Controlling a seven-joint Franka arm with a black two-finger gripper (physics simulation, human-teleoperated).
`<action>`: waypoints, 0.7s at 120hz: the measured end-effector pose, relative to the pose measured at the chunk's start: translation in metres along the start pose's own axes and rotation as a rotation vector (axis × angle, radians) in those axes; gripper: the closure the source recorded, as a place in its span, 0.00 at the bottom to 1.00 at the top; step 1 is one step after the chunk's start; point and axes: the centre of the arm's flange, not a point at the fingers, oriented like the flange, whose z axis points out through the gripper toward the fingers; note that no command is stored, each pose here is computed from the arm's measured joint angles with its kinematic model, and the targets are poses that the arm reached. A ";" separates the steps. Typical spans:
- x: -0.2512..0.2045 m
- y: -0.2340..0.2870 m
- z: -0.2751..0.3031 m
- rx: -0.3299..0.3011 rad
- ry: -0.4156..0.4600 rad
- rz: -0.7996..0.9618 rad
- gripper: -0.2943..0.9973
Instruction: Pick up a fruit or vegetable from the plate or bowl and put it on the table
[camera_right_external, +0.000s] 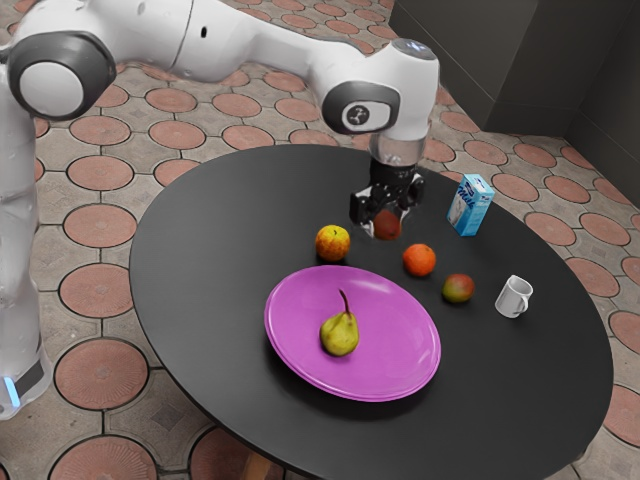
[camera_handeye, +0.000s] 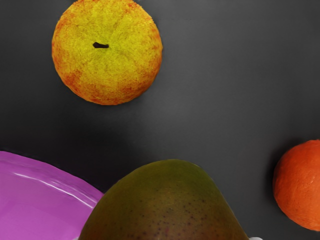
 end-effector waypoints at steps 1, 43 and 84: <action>0.006 0.002 -0.001 0.000 0.004 -0.006 0.51; 0.163 0.031 -0.009 0.046 0.069 -0.103 0.51; 0.179 0.019 -0.023 0.043 0.046 -0.045 0.27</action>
